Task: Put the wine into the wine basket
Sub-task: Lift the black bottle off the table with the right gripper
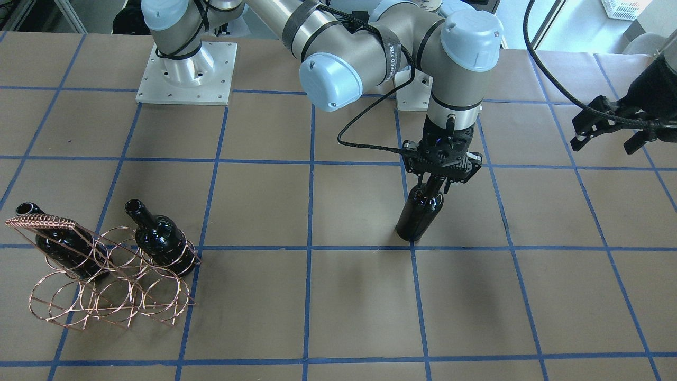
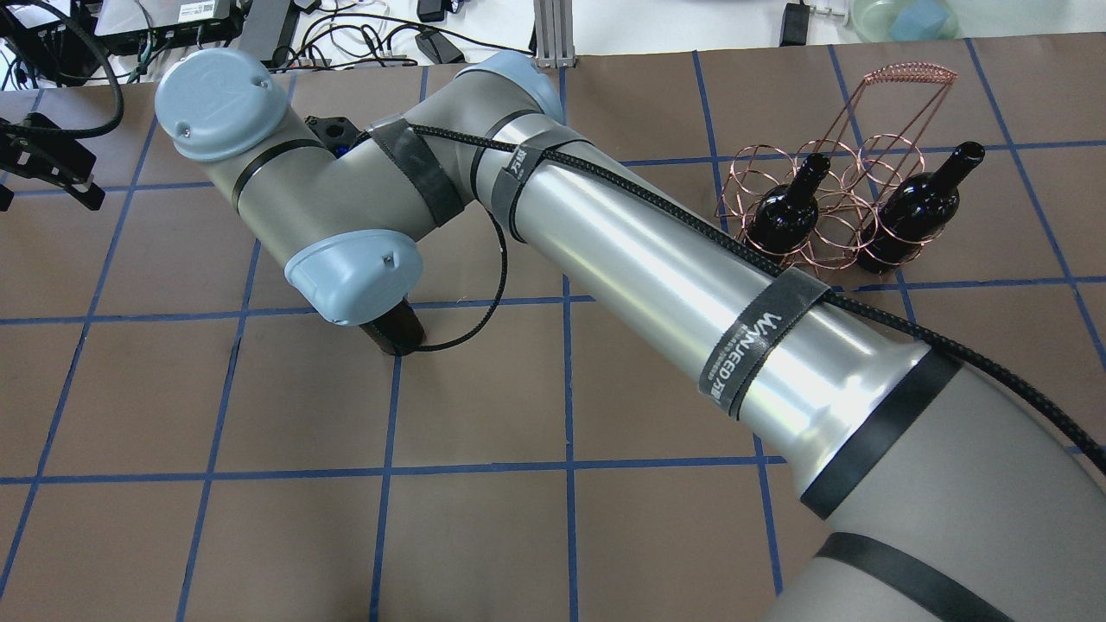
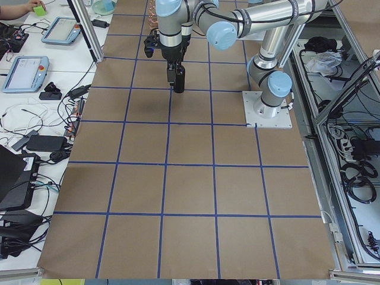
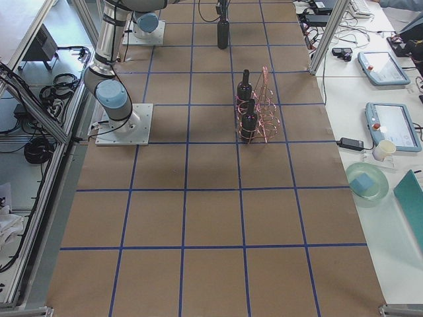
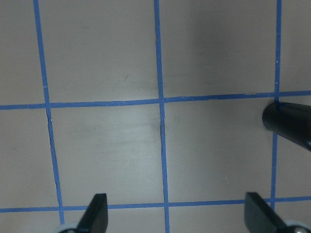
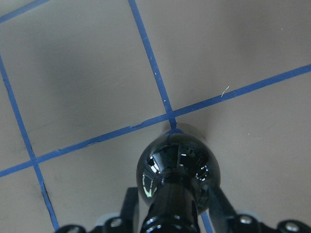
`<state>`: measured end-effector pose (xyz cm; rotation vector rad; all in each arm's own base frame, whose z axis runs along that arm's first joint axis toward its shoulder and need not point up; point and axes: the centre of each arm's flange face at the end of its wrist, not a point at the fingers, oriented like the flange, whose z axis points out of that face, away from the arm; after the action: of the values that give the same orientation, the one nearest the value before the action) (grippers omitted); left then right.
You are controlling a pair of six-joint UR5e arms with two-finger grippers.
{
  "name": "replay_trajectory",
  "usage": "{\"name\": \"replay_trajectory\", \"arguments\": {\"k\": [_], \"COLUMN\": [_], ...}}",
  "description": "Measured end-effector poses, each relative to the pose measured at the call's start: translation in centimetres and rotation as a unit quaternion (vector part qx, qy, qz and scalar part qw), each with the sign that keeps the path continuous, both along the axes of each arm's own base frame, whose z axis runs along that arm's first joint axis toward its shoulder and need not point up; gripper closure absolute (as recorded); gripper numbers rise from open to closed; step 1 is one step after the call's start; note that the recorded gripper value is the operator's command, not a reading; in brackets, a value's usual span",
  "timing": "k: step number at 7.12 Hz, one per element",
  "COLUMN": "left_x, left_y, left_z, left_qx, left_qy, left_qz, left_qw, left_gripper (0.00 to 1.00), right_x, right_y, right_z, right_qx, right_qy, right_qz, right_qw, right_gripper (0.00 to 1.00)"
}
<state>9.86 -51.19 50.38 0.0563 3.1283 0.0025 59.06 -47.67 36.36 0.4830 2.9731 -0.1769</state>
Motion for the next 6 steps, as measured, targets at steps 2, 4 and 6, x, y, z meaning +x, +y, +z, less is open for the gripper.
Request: {"name": "replay_trajectory", "arguments": {"k": [2,4,6], "left_x": [0.1,0.2,0.4], "left_y": [0.1,0.2,0.4], "left_z": [0.0,-0.1,-0.5], "left_qx": [0.000,0.002,0.006], "left_qy": [0.000,0.000,0.002], "left_qz": [-0.001,-0.001,0.000], "left_qw": [1.0000,1.0000,1.0000], "left_gripper": [0.00,0.00,0.00], "right_x": [0.0,-0.2,-0.6], "right_y": [0.0,0.1,0.3], "right_z": [-0.1,0.4,1.6], "right_qx": [0.001,0.000,-0.003], "right_qy": [0.001,0.001,-0.003], "right_qz": [0.002,0.004,0.004], "right_qw": [1.0000,1.0000,1.0000], "right_gripper": [0.72,0.78,0.87]}}
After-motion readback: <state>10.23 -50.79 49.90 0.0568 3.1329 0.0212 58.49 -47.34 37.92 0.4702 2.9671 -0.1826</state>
